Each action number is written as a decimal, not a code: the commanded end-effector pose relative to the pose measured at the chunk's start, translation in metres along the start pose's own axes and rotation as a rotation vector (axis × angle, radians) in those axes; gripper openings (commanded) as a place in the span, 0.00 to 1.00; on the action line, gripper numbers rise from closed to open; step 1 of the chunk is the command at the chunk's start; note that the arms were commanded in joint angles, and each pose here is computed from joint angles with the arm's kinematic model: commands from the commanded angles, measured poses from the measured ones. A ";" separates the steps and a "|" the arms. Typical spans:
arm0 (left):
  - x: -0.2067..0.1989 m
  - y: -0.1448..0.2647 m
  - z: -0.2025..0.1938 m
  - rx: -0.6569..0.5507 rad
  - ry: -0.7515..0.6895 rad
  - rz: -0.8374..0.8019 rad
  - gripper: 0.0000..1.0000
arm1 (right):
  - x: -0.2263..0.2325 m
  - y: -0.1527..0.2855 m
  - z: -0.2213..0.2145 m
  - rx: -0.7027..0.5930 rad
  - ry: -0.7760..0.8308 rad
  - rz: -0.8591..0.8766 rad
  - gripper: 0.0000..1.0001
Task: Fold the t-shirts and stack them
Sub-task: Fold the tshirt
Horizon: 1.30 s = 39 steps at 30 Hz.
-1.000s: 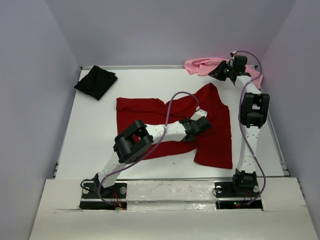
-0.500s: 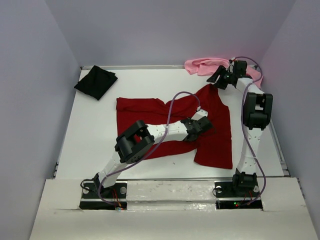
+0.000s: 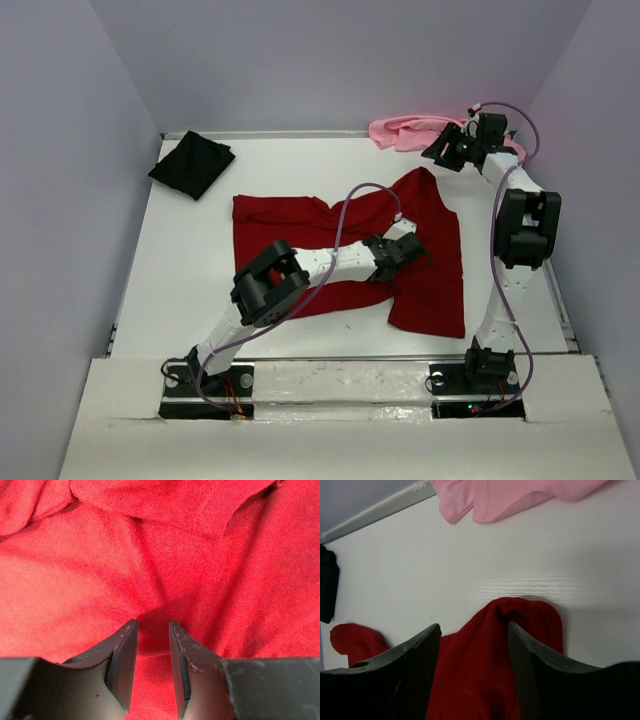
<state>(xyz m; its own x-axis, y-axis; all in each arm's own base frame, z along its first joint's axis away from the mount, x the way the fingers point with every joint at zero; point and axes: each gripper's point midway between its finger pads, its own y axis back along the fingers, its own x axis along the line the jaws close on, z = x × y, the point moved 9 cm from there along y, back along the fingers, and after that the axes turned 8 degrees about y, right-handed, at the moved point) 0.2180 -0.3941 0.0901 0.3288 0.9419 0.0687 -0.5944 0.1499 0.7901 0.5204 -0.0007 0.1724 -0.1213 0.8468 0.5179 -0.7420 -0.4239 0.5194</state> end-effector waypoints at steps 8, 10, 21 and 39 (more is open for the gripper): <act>0.018 -0.020 -0.073 0.319 -0.156 0.085 0.42 | -0.001 0.006 -0.012 0.033 -0.002 0.038 0.55; 0.018 -0.020 -0.073 0.319 -0.156 0.085 0.42 | -0.003 0.004 -0.015 0.037 -0.009 0.042 0.55; 0.018 -0.020 -0.072 0.321 -0.159 0.088 0.42 | -0.014 -0.009 -0.031 0.070 -0.036 0.054 0.54; 0.023 -0.019 -0.070 0.315 -0.156 0.093 0.42 | -0.002 -0.037 -0.055 0.128 -0.023 0.062 0.54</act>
<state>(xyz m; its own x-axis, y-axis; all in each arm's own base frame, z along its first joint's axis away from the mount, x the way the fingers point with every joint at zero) 0.2188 -0.3946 0.0908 0.3332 0.9396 0.0778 -0.5910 0.1439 0.7937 0.5025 0.0198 0.1070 -0.0963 0.8118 0.5760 -0.6211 -0.5012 0.6025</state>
